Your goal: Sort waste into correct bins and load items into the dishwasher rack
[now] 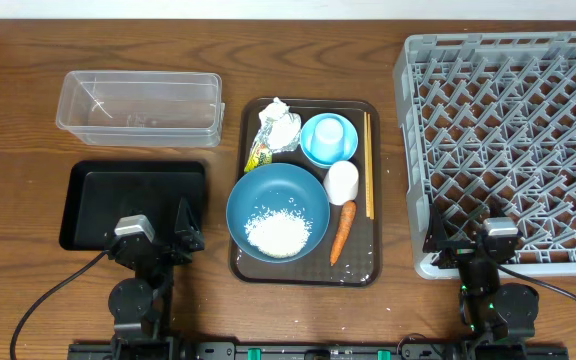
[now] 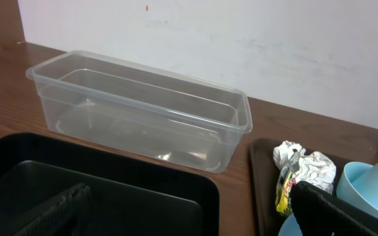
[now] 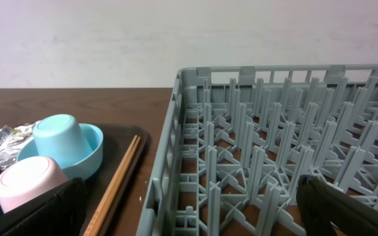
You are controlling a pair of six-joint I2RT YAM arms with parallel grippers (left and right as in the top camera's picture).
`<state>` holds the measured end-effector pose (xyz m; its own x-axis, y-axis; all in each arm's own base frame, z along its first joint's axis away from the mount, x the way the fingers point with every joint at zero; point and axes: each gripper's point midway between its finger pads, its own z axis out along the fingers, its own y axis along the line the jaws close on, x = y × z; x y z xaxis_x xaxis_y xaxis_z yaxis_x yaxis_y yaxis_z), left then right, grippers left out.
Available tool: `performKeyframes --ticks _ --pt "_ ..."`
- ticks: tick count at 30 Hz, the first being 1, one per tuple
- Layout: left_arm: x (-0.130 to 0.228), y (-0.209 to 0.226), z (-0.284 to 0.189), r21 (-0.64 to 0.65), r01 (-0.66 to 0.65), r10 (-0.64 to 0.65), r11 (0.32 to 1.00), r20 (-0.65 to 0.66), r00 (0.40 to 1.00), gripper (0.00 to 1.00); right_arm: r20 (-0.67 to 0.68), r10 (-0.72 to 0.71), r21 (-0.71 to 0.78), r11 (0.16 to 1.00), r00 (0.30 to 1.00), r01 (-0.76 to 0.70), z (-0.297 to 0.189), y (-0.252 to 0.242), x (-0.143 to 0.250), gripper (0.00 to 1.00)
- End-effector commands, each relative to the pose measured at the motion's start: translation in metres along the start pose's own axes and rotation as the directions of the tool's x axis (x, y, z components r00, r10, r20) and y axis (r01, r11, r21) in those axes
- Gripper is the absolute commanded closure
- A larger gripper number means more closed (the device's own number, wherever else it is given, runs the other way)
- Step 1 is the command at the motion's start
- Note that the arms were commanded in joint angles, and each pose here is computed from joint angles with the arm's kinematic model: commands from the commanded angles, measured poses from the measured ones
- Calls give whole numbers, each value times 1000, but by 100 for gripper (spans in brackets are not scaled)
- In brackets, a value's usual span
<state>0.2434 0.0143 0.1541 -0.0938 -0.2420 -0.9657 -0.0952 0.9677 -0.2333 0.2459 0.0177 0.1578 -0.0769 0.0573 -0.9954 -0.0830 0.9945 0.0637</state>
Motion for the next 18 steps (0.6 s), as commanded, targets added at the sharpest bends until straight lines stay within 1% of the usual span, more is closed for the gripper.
performKeyframes --ticks 1,7,9,11,13,14,16,18 --pt "18 8 2 -33 -27 26 999 -43 999 2 -4 10 -3 1000 1000 -10 0 1 1 1" --pt "18 8 2 -33 -28 26 999 -43 999 2 -4 10 -3 1000 1000 -10 0 1 1 1" --pt "10 -1 3 14 48 -48 999 -17 999 2 -4 10 -3 1000 1000 -10 0 1 1 1" --pt "17 -23 1 130 205 -195 970 -81 977 2 -4 10 -3 1000 1000 -10 0 1 1 1" --pt "23 -47 -5 232 381 -344 895 -184 921 2 -4 10 -3 1000 1000 -10 0 1 1 1" --pt "25 -59 -10 263 493 -432 829 -258 864 2 -4 10 -3 1000 1000 -10 0 1 1 1" --pt "28 -70 -14 247 654 -561 715 -355 747 2 -4 10 -3 1000 1000 -10 0 1 1 1" --pt "27 -71 -15 214 725 -627 655 -381 679 2 -4 10 -3 1000 1000 -10 0 1 1 1"
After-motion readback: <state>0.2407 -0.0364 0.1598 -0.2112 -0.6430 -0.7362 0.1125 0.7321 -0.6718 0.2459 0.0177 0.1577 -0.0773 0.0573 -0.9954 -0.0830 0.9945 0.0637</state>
